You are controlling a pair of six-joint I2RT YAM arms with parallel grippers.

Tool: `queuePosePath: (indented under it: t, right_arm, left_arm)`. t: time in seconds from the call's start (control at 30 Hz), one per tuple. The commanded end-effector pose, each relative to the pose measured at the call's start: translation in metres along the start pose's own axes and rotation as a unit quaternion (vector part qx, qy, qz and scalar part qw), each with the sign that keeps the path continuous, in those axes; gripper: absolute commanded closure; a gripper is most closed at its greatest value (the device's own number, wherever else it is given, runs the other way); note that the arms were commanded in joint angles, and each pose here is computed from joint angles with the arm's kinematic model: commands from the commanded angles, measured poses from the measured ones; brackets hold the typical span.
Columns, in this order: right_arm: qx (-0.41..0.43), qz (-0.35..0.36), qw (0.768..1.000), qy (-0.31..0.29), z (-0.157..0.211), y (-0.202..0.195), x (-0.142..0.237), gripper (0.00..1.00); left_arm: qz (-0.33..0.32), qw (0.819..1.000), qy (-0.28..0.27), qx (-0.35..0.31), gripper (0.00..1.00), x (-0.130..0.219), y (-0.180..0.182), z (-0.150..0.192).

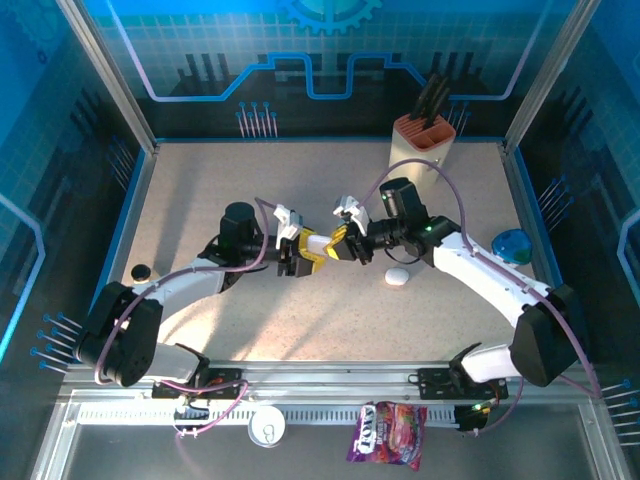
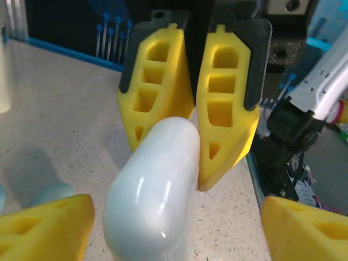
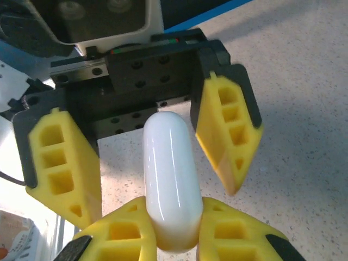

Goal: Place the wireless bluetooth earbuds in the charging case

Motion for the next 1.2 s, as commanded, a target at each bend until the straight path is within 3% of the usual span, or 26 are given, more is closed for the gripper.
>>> queuePosePath:
  t: [0.0, 0.07, 0.2, 0.43, 0.67, 0.97, 1.17]
  right_arm:
    - [-0.031, 0.053, 0.997, -0.051, -0.008, -0.015, 0.013, 0.89]
    - [-0.046, 0.083, 0.993, -0.074, -0.008, -0.021, 0.019, 0.88]
    - [-0.105, 0.149, 0.975, -0.126, 0.000, -0.040, 0.033, 0.90]
    - [-0.223, 0.190, 0.940, -0.177, 0.028, -0.066, 0.035, 0.91]
    - [-0.318, 0.212, 0.917, -0.119, 0.071, -0.091, 0.004, 0.92]
    - [-0.342, 0.191, 0.919, -0.045, 0.088, -0.102, -0.059, 0.91]
    - [-0.355, 0.177, 0.917, -0.035, 0.092, -0.107, -0.092, 0.89]
  left_arm:
    - [-0.064, 0.996, 0.011, -0.057, 0.08, 0.005, 0.006, -0.002]
    - [-0.090, 0.992, 0.022, -0.085, 0.01, 0.008, 0.008, 0.002]
    - [-0.134, 0.984, 0.048, -0.108, 0.01, 0.012, 0.014, 0.012]
    - [-0.167, 0.977, 0.070, -0.115, 0.01, 0.015, 0.020, 0.023]
    - [-0.147, 0.974, 0.118, -0.124, 0.01, 0.019, 0.009, 0.040]
    - [-0.126, 0.971, 0.167, -0.113, 0.01, 0.019, 0.003, 0.055]
    - [-0.132, 0.968, 0.184, -0.111, 0.01, 0.020, 0.005, 0.057]
Point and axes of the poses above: each hand's point on the last joint's axis, 136 mm out from that joint toward the fingers, its own x axis back along the fingers, its own y axis along the line the jaws close on, z = x × y, the point moved 6 cm from there along x, back along the fingers, and after that the axes turned 14 degrees about -x, right-handed, at the moved point
